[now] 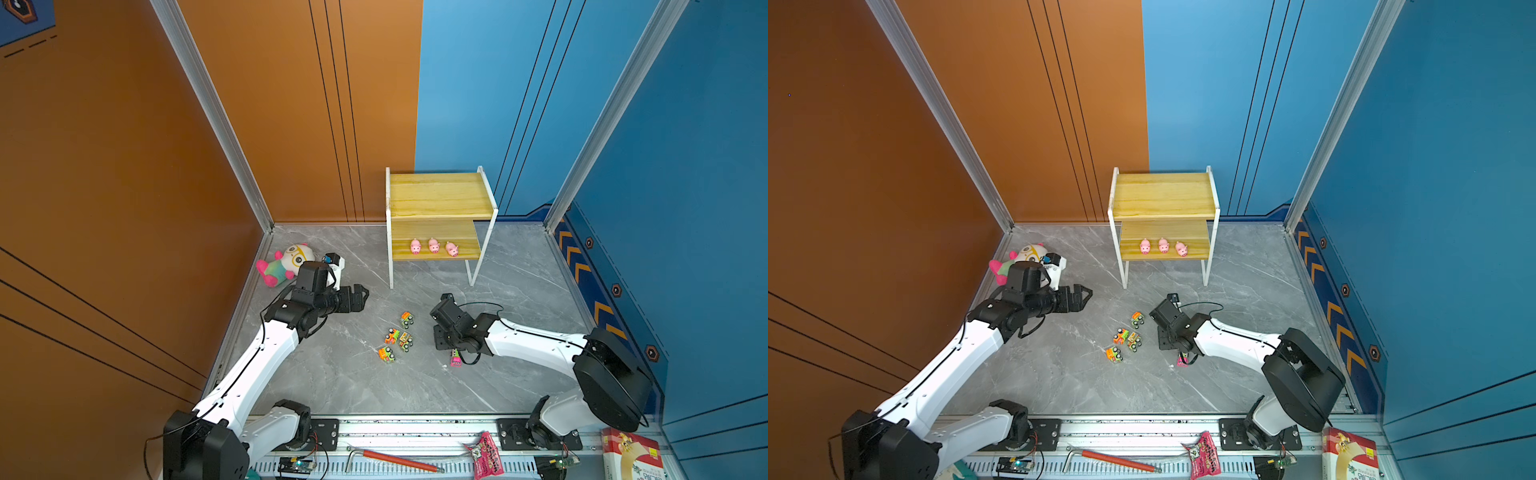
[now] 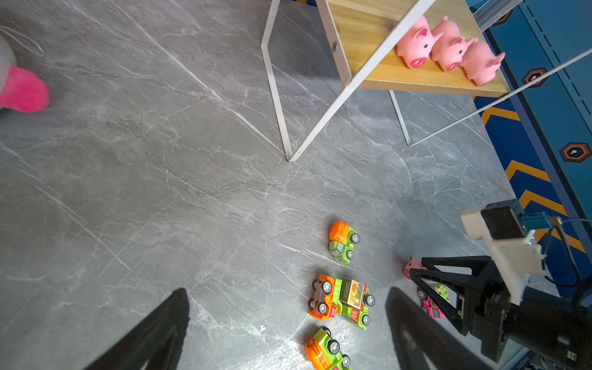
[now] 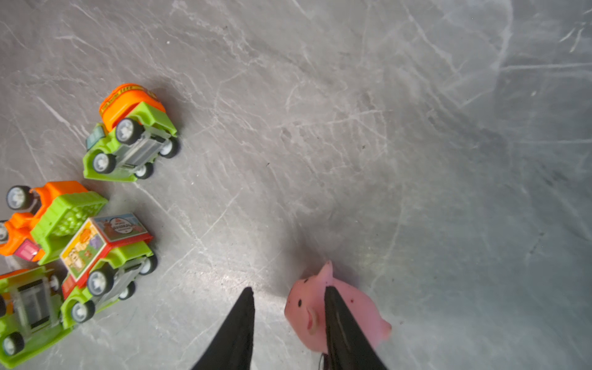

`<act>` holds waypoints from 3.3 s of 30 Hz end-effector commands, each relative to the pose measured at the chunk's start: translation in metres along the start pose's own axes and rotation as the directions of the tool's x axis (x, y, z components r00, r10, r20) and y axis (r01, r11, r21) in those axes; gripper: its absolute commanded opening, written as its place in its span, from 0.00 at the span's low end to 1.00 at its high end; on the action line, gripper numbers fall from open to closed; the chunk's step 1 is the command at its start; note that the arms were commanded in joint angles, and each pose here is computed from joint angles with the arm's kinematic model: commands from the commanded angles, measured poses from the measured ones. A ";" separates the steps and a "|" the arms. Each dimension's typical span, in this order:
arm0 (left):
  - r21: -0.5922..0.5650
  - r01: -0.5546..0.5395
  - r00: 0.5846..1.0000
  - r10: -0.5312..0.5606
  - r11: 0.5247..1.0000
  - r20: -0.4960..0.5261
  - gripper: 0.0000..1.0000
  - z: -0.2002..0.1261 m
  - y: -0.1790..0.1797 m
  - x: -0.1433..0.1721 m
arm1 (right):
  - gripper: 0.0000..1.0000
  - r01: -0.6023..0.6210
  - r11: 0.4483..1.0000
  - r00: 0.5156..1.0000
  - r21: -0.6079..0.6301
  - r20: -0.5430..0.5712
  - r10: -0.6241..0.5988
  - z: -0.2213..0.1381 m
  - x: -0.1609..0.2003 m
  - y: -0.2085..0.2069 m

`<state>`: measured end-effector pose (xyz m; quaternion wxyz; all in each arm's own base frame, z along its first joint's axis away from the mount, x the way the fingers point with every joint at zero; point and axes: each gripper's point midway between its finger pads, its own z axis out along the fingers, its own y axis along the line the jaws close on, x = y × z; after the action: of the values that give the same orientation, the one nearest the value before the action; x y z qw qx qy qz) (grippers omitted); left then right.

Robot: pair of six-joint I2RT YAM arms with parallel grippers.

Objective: Organize plastic toys on shelves
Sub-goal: Rotate the plastic toy at the center of the table.

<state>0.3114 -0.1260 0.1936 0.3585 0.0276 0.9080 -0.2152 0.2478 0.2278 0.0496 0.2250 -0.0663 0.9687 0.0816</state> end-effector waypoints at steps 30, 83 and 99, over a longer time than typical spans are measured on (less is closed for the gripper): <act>0.002 -0.008 1.000 0.008 1.000 -0.022 0.96 0.001 0.000 0.000 | 0.66 0.054 0.987 0.998 0.154 0.001 -0.055 -0.015 0.004 -0.030; -0.014 -0.002 0.999 0.002 1.000 -0.032 0.96 0.005 0.005 0.000 | 0.41 -0.065 0.962 0.994 0.265 -0.065 0.085 0.014 -0.025 -0.127; -0.019 0.011 0.999 -0.012 1.000 -0.045 0.96 0.010 0.009 0.001 | 0.76 -0.172 0.954 0.984 0.246 -0.003 0.178 -0.017 -0.052 -0.129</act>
<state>0.3174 -0.1227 0.1792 0.3386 0.0183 0.9173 -0.2090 0.3129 0.1087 0.0570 0.2119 0.0135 0.9770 -0.0217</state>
